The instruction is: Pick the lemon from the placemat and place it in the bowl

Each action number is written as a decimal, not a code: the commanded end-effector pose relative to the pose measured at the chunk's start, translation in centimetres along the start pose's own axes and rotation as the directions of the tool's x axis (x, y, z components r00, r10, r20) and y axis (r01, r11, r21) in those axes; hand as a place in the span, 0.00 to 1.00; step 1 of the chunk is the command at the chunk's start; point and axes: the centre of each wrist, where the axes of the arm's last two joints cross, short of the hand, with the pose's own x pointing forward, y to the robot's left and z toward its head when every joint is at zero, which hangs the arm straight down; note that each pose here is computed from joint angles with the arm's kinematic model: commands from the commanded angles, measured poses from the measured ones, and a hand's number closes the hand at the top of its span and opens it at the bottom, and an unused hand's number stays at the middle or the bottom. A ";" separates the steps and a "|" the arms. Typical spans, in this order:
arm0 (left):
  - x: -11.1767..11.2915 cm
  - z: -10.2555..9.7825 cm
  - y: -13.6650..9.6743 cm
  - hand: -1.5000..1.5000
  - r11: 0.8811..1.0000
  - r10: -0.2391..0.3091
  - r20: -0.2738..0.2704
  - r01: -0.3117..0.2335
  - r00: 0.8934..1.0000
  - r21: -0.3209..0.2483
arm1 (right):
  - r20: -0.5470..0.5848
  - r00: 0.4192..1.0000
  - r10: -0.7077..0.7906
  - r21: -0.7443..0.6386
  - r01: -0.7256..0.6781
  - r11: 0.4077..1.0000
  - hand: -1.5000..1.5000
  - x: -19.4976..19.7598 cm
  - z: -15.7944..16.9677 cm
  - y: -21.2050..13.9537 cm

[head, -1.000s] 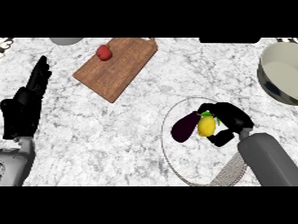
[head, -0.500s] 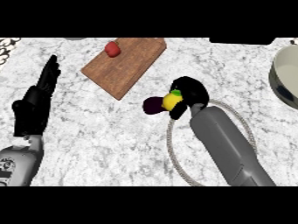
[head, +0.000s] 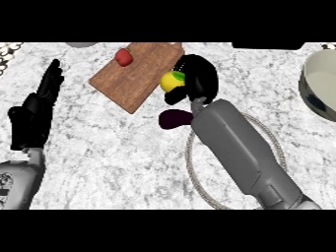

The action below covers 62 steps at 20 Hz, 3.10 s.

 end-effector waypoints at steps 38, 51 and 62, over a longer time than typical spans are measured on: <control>0.9 0.5 1.1 0.50 1.000 -0.011 0.016 0.011 1.000 -0.006 | -0.426 0.900 0.092 -0.653 -0.376 0.658 1.00 -29.8 -5.3 -22.7; 0.5 0.7 0.3 0.50 1.000 0.004 0.031 -0.004 1.000 -0.006 | -0.298 0.931 -0.212 -0.652 -0.036 0.757 0.00 -33.4 -4.0 -23.1; 0.7 1.1 -1.8 0.50 1.000 0.007 0.021 -0.007 1.000 -0.022 | -0.105 0.931 -0.350 -0.766 0.149 0.625 0.00 -35.6 -2.6 -25.5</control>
